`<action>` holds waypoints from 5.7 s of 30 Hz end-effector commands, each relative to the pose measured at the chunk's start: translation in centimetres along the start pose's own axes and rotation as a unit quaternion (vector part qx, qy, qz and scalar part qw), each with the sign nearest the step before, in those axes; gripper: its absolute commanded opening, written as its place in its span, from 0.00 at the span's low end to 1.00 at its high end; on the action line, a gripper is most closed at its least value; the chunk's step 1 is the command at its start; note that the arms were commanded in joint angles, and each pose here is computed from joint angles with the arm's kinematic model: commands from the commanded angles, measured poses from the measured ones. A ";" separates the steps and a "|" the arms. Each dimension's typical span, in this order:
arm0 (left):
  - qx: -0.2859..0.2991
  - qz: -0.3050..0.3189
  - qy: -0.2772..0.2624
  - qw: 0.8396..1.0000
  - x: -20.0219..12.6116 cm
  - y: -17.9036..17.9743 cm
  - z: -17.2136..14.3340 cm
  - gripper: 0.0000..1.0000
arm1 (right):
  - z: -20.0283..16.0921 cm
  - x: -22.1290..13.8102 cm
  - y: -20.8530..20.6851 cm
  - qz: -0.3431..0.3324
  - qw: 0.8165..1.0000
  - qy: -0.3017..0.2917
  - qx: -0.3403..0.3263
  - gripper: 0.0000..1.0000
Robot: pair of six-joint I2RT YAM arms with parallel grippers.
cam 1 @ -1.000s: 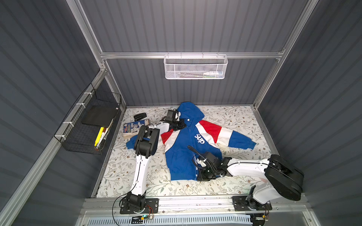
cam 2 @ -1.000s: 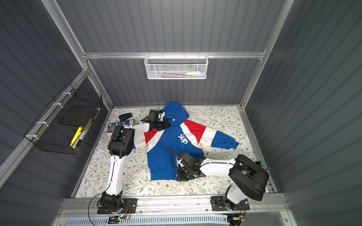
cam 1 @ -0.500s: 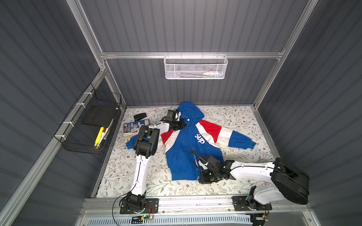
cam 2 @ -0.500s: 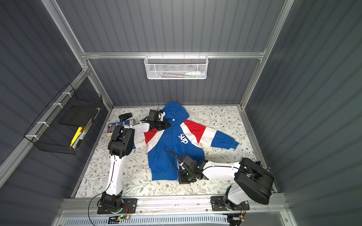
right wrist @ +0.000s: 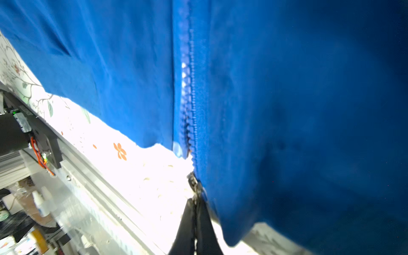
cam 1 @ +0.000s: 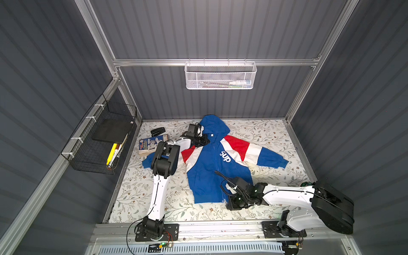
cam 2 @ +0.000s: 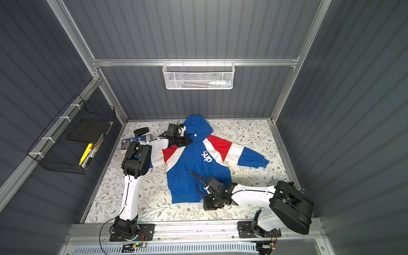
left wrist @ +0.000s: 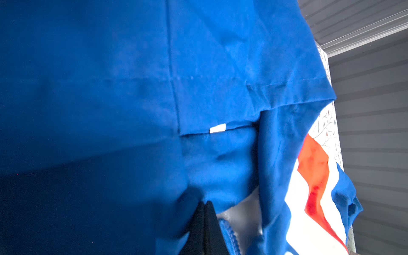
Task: Unzip the jacket
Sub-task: Unzip the zipper on the jacket, then smooth out the jacket at the center of the board.
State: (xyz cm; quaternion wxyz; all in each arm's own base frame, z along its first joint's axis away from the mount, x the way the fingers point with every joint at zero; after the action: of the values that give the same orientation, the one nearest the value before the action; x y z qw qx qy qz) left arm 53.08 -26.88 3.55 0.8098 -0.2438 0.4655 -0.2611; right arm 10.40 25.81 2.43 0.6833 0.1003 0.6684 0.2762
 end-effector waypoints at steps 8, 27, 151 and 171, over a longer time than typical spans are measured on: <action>-0.045 0.098 0.048 0.993 1.1 7.5 -4.4 0.03 | -1.0 0.1 -1.7 -0.041 0.999 0.016 -0.001 0.00; 0.051 0.077 -0.066 0.994 -13.8 -4.8 2.1 0.80 | 7.7 -12.0 -2.8 -0.204 0.961 -0.178 -0.052 0.62; -0.119 0.305 0.176 0.928 -23.9 2.5 -30.9 0.00 | 36.5 -2.1 -12.7 -0.128 0.972 -0.151 0.123 0.00; -0.114 0.303 0.181 0.928 -23.7 2.5 -31.1 0.00 | 35.9 -3.0 -20.7 -0.184 0.955 -0.135 0.191 0.00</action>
State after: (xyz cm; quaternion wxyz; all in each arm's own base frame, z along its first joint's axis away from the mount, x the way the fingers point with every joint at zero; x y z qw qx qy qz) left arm 16.43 -14.76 3.08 0.7230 -0.1471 0.6750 0.0045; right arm 52.70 18.81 2.77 0.8092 0.1690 0.5599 0.0561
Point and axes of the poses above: each gripper's point midway between its finger pads, its own x axis out along the fingers, its own y axis along the line the jaws close on, z = x × y, the point moved 1 cm from there along -x, back along the fingers, and after that the axes turned 1 degree about -x, right-handed, at the moved point
